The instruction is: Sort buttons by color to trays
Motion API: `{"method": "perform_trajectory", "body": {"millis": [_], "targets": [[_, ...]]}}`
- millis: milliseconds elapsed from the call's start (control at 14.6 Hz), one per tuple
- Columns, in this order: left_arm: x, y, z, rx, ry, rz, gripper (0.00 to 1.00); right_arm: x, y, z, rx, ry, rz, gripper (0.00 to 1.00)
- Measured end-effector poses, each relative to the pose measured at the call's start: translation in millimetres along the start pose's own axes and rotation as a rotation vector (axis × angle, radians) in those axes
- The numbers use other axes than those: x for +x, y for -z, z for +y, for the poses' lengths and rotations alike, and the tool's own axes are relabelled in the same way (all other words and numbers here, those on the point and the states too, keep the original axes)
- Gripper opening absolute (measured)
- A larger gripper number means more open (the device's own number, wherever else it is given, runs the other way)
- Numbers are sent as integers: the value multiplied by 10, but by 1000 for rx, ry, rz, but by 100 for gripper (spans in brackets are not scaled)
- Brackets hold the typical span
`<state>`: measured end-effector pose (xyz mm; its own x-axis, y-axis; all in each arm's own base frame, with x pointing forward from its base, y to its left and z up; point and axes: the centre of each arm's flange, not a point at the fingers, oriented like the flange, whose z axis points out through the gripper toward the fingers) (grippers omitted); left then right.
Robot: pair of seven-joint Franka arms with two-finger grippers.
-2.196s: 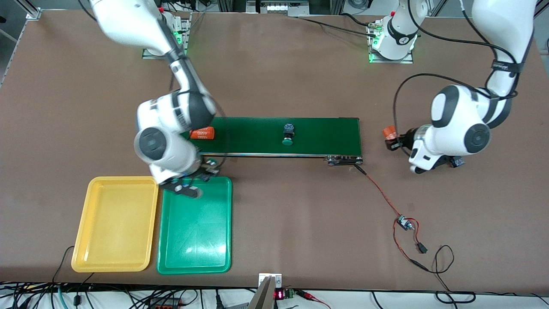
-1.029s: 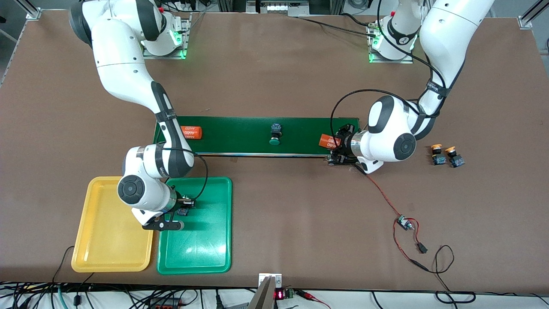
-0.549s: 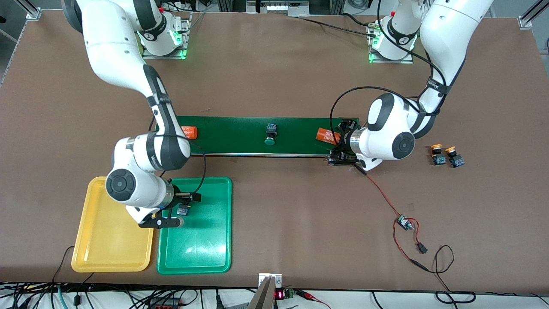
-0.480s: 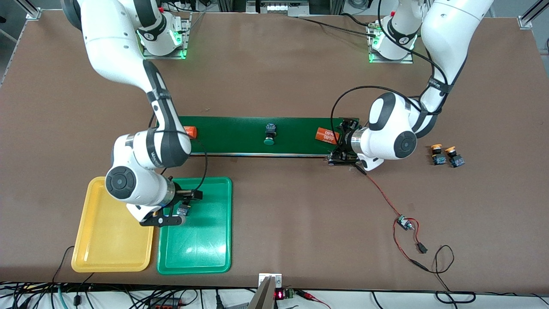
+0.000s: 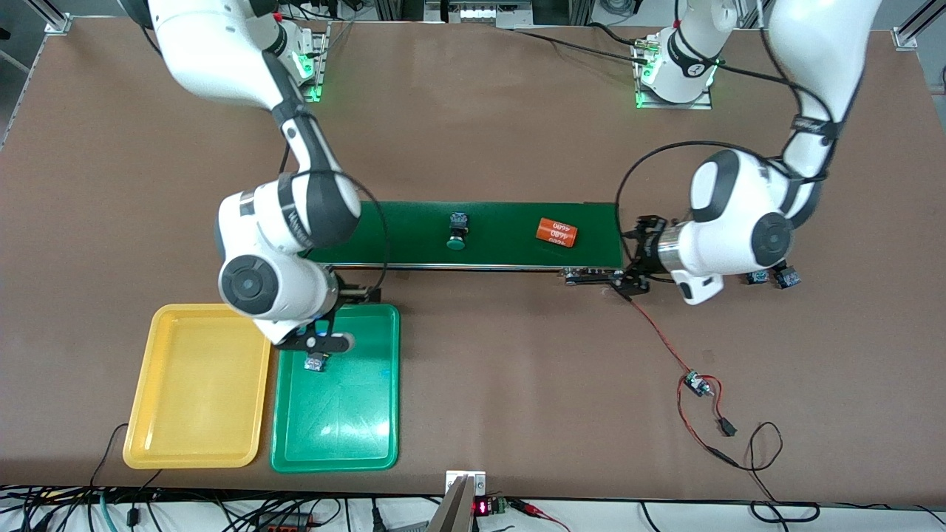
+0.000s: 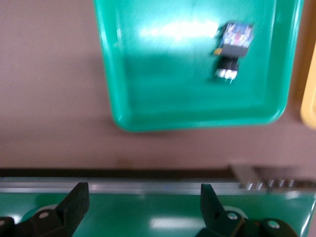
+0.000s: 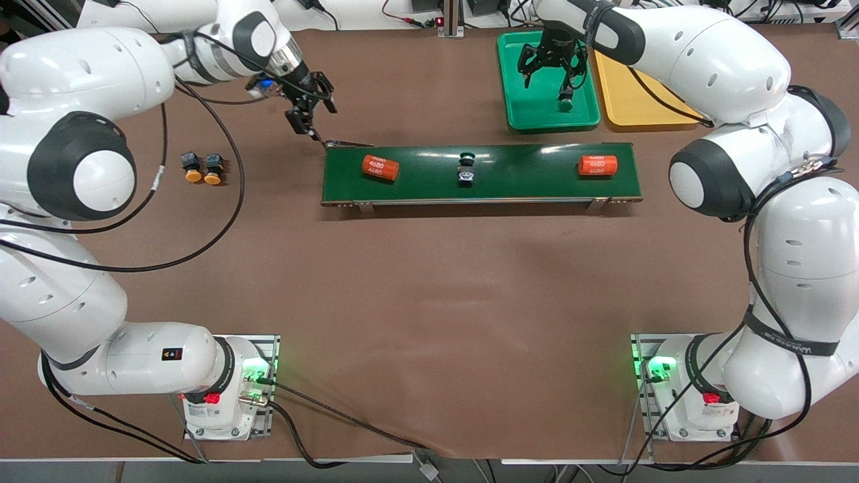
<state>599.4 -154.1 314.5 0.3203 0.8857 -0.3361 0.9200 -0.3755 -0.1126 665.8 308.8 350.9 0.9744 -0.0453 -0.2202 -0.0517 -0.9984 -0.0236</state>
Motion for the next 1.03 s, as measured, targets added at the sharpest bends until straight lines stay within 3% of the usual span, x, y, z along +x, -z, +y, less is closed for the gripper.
{"method": "perform_trajectory", "body": {"millis": [206,412,549,755,1029], "targets": [[421,281,-110,-17,-225,43,100,-379,-4,-394,-18,-31,-24,100],[1013,433,-290,19,-477,114,100,-679,-222,-811,-47,-45,-30,100],[1303,490,-400,70,-626,166,100,-790,-393,-979,-54,-45,-21,100],[1596,474,-506,210,-889,251,100,-881,-595,-1088,-60,-31,-16,100],[2110,197,-680,306,-1098,228,100,-1044,-944,-1236,-73,-28,-9,100]]}}
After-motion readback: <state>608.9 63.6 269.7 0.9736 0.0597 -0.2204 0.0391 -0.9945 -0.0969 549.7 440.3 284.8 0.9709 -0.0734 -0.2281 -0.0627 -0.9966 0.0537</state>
